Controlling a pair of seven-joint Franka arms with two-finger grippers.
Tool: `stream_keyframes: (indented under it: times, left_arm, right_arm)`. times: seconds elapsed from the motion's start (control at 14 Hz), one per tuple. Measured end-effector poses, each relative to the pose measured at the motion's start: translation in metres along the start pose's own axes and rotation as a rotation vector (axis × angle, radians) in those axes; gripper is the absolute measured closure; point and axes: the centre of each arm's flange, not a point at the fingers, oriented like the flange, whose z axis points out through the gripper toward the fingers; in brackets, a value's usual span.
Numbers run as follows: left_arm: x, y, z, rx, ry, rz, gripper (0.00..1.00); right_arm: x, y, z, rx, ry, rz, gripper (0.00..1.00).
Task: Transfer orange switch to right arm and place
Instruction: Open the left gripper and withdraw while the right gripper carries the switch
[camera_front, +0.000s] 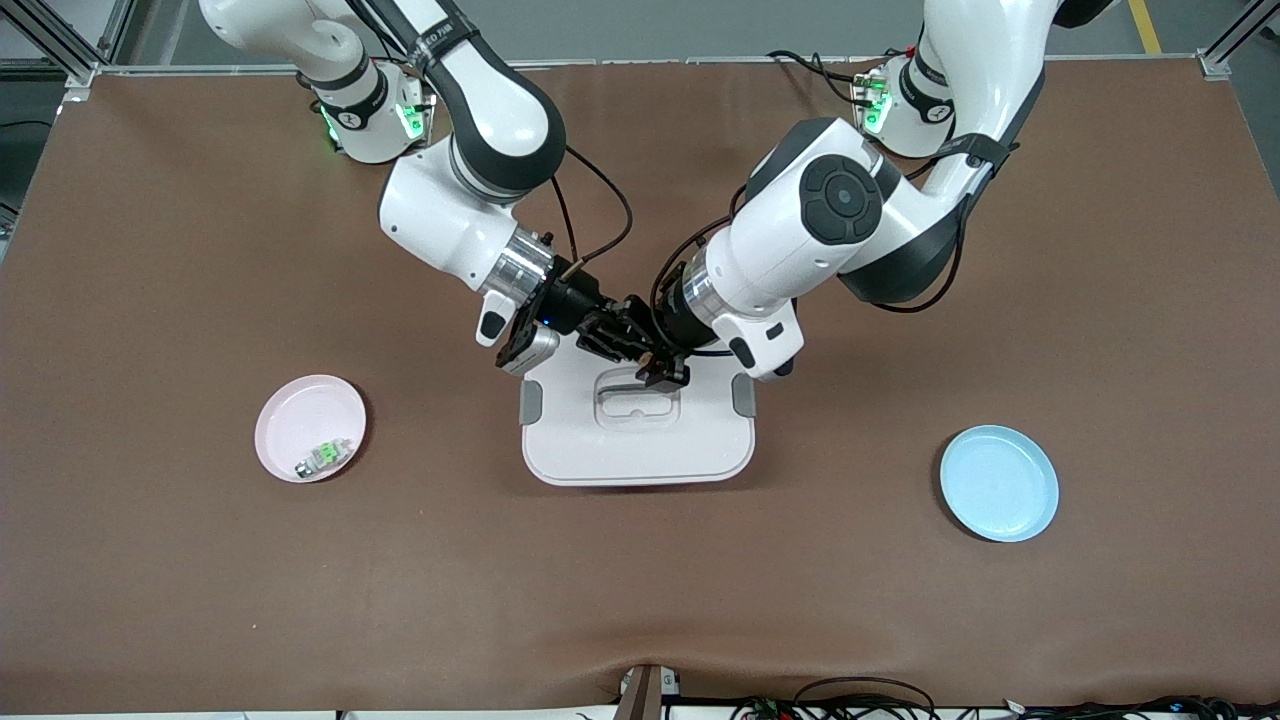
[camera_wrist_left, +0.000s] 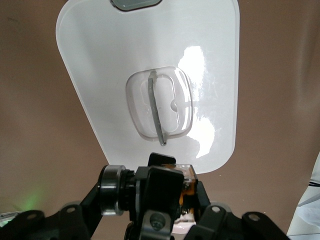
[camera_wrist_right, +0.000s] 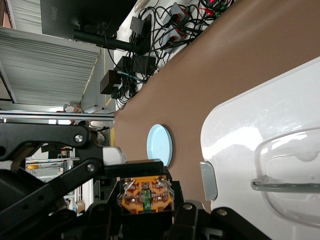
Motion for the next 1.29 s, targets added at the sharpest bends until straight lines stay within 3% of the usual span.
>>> stream_keyframes:
  times: [0.5,0.72,0.86,1.15,1.29]
  left_arm:
    - [0.000,0.000,0.000,0.000,0.000,-0.001,0.27]
    - [0.002,0.003,-0.006,-0.012,0.000,-0.001,0.02]
    - [0.010,0.009,-0.017,-0.030,0.000,-0.013,0.00]
    - [0.063,0.033,-0.061,-0.076,0.050,0.037,0.00]
    - [0.093,0.038,-0.088,-0.068,0.097,0.105,0.00]
  right_arm:
    - [0.000,0.000,0.000,0.001,0.000,-0.002,0.59]
    - [0.000,0.003,0.003,-0.004,-0.003,-0.003,0.59]
    - [0.002,0.005,0.003,-0.016,-0.002,-0.027,0.59]
    - [0.010,0.006,0.004,-0.106,-0.045,-0.225,0.59]
    - [0.022,0.015,0.001,-0.189,-0.133,-0.374,0.59]
